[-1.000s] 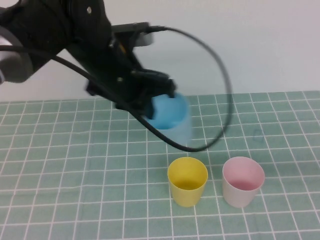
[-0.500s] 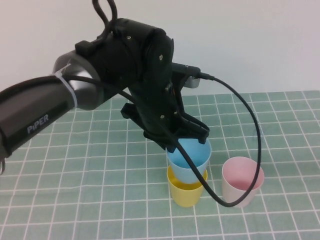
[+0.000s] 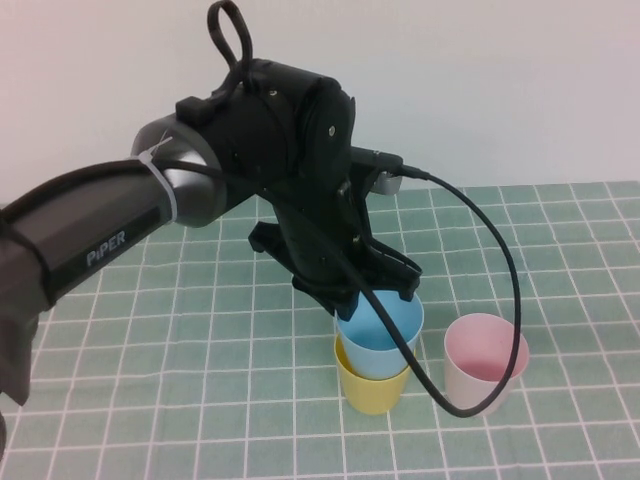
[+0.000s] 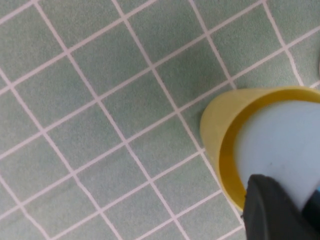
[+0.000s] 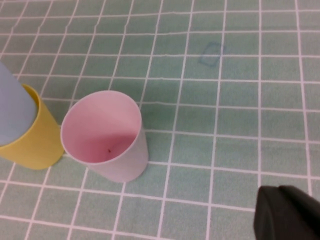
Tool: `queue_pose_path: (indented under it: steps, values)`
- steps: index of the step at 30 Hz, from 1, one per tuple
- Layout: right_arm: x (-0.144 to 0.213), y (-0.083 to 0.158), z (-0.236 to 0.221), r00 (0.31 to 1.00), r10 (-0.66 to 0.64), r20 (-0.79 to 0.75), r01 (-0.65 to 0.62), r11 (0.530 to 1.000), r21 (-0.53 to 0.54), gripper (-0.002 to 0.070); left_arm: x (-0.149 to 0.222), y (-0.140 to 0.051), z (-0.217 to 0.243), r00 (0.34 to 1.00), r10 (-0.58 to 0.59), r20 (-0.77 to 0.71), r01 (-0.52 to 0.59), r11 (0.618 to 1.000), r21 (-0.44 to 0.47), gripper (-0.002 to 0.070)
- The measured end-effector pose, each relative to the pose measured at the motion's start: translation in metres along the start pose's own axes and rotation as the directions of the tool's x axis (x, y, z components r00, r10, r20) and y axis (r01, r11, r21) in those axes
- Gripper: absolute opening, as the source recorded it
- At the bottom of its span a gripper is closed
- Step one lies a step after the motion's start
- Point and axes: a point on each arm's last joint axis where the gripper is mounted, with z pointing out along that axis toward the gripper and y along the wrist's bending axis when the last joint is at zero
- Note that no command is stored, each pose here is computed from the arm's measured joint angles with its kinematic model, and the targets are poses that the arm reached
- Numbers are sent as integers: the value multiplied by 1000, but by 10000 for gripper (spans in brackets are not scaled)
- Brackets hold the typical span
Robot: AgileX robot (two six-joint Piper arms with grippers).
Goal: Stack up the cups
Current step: Place the blue cup on the yellow cup, then pick up the pink cup
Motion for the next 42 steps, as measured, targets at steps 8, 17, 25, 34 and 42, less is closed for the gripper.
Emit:
queue_pose_path:
  steps: [8, 17, 25, 34, 42]
  values:
    - [0, 0, 0, 1000, -11, 0, 11, 1000, -1, -1, -1, 3, -2, 1000, 10, 12, -9, 1000, -29, 136]
    - [5, 5, -2, 994, -84, -72, 80, 995, -57, -1, 6, 17, -64, 976, -90, 198, 113, 988, -107, 74]
    - [1, 25, 0, 972, -167, -167, 109, 945, -307, 0, 60, 24, -171, 847, -105, 520, 154, 987, -51, -1]
    - [-33, 50, 16, 936, -301, -184, 196, 878, -437, 39, 168, 30, -204, 616, -161, 771, 120, 987, 110, -1]
    - [-68, 74, 51, 831, -491, -260, 382, 845, -375, 142, 223, 41, -179, 574, -89, 814, 91, 995, 45, -1]
